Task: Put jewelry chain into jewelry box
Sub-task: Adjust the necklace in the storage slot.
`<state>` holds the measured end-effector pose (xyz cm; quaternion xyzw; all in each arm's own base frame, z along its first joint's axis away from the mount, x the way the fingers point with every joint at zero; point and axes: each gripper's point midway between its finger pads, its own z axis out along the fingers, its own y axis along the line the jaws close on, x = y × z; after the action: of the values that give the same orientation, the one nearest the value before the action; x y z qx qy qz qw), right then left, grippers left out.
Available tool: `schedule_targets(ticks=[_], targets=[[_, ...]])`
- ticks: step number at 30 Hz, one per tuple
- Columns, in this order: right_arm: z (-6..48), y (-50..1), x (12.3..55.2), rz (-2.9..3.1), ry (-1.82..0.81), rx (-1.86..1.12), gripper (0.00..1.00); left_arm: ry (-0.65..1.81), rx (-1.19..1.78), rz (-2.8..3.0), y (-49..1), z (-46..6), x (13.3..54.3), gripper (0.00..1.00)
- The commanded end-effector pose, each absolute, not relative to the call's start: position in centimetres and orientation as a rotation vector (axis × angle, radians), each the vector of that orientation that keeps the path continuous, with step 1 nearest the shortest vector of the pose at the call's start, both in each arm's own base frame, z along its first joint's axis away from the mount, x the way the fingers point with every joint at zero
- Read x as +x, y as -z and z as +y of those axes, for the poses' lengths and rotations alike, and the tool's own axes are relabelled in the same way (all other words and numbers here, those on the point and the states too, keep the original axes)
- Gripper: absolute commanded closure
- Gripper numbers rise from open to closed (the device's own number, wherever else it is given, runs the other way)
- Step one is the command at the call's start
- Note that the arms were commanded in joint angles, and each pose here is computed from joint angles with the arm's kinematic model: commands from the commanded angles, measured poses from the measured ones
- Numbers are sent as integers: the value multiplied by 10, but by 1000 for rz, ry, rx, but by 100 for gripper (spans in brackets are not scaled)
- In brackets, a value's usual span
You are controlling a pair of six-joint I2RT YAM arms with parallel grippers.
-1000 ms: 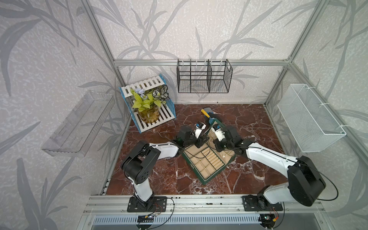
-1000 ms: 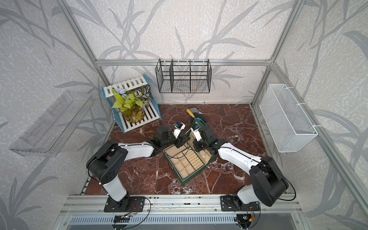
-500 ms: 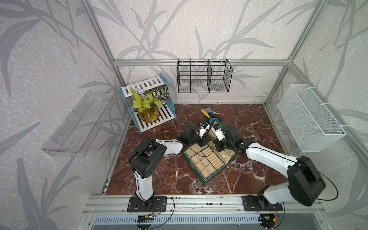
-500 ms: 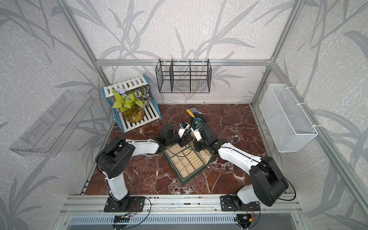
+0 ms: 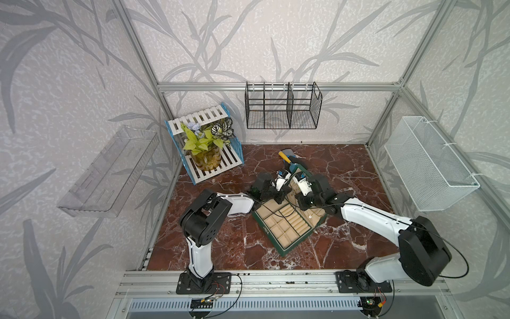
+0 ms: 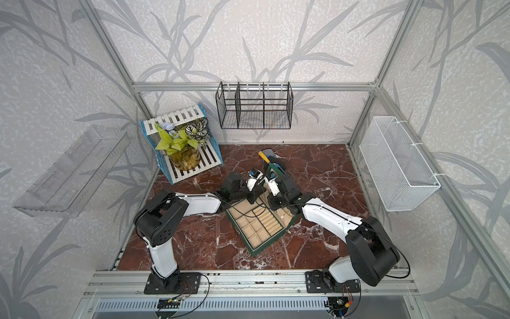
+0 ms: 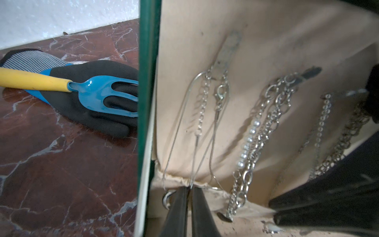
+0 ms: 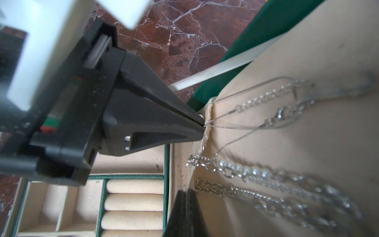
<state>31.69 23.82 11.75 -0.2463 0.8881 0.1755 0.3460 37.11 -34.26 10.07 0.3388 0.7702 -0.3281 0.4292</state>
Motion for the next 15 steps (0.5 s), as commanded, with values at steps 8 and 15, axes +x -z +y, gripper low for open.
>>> schedule_targets(ticks=[8, 15], targets=[[248, -137, 320, 2229, -532, -613, 100, 836, 783, 1837, -144, -335, 363, 100], [249, -136, 321, 2228, -538, -609, 100, 866, 780, 1792, -166, -336, 358, 100]])
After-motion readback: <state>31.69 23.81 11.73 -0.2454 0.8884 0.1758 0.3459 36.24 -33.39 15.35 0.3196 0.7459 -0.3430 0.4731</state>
